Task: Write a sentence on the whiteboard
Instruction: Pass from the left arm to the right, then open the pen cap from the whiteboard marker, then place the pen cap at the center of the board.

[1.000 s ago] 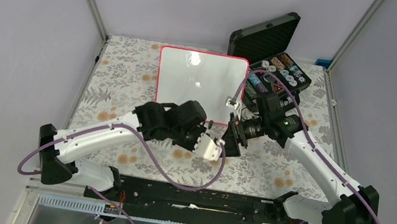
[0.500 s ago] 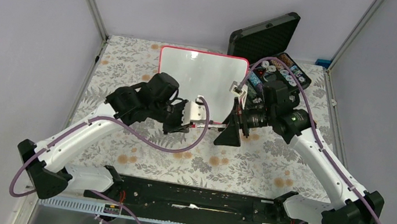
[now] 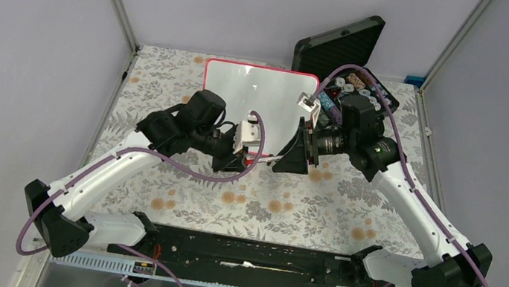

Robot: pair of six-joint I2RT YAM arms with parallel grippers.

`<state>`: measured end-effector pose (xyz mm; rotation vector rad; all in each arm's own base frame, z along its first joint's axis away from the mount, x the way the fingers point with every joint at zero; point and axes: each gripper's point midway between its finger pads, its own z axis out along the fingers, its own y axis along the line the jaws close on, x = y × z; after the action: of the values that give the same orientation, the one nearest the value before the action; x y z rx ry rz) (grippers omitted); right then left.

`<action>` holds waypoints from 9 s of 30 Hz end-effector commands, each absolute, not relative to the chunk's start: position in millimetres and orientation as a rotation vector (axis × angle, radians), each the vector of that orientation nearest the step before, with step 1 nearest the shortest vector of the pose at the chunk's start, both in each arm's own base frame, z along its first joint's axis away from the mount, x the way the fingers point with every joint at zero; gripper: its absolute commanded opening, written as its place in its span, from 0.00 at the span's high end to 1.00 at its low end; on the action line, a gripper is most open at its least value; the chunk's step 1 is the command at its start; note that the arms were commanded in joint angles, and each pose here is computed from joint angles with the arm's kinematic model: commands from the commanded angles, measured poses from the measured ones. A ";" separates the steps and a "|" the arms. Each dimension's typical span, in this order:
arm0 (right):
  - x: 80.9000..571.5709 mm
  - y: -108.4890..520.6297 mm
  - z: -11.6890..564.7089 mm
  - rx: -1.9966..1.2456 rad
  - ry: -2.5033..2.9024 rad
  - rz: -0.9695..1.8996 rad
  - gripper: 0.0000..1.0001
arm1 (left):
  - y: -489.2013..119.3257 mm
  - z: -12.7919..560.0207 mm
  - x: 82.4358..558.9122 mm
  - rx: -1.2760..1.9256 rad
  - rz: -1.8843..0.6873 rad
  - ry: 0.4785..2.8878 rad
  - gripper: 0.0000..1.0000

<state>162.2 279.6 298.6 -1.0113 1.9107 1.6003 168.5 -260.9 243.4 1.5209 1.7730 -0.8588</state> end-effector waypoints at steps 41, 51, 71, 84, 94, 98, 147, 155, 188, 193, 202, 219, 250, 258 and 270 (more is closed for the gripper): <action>168.2 289.2 293.5 -1.030 1.908 1.537 0.63 | -285.7 275.0 173.1 1.509 -1.004 1.674 1.00; 175.0 290.9 297.0 -1.011 1.911 1.509 0.60 | -281.5 263.8 166.8 1.526 -1.016 1.705 1.00; 182.4 288.7 296.0 -0.965 1.932 1.468 0.70 | -280.6 252.9 163.1 1.504 -1.036 1.746 1.00; 177.9 288.4 290.3 -0.981 1.940 1.489 0.61 | -292.5 268.0 172.0 1.472 -1.066 1.737 1.00; 177.6 288.5 291.6 -0.987 1.935 1.480 0.77 | -298.9 270.5 172.0 1.480 -1.087 1.723 1.00; 179.4 288.4 289.2 -0.975 1.948 1.471 0.99 | -296.5 267.9 170.9 1.484 -1.076 1.722 0.94; 156.1 286.9 295.9 -1.011 1.919 1.674 0.85 | -291.3 274.7 172.1 1.408 -1.140 1.662 1.00; 154.3 285.5 294.5 -1.023 1.924 1.663 0.73 | -291.5 272.4 170.6 1.415 -1.152 1.668 1.00; 151.5 285.6 281.2 -1.076 1.962 1.583 0.94 | -294.4 272.3 171.1 1.422 -1.174 1.676 1.00; 155.2 286.5 287.0 -1.061 1.960 1.564 1.00 | -290.1 264.3 170.8 1.425 -1.145 1.690 1.00; 160.7 283.0 290.6 -1.074 1.960 1.498 1.00 | -266.2 231.8 161.5 1.486 -1.038 1.769 1.00; 168.5 272.8 283.7 -1.059 2.001 1.440 1.00 | -252.9 218.6 156.8 1.494 -1.005 1.825 1.00; 200.0 253.5 229.9 -1.043 2.148 1.130 1.00 | 51.6 70.9 314.6 0.704 -0.093 2.431 1.00; 200.7 250.5 227.7 -1.024 2.157 1.136 1.00 | 68.9 24.9 319.8 0.660 -0.112 2.491 0.97; 201.2 250.5 228.1 -1.022 2.157 1.137 1.00 | 59.2 11.1 303.7 0.677 -0.207 2.547 0.63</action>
<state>196.7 250.2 224.0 -1.0251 2.1839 1.1463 310.0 64.3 17.3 0.6341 2.5411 -0.1603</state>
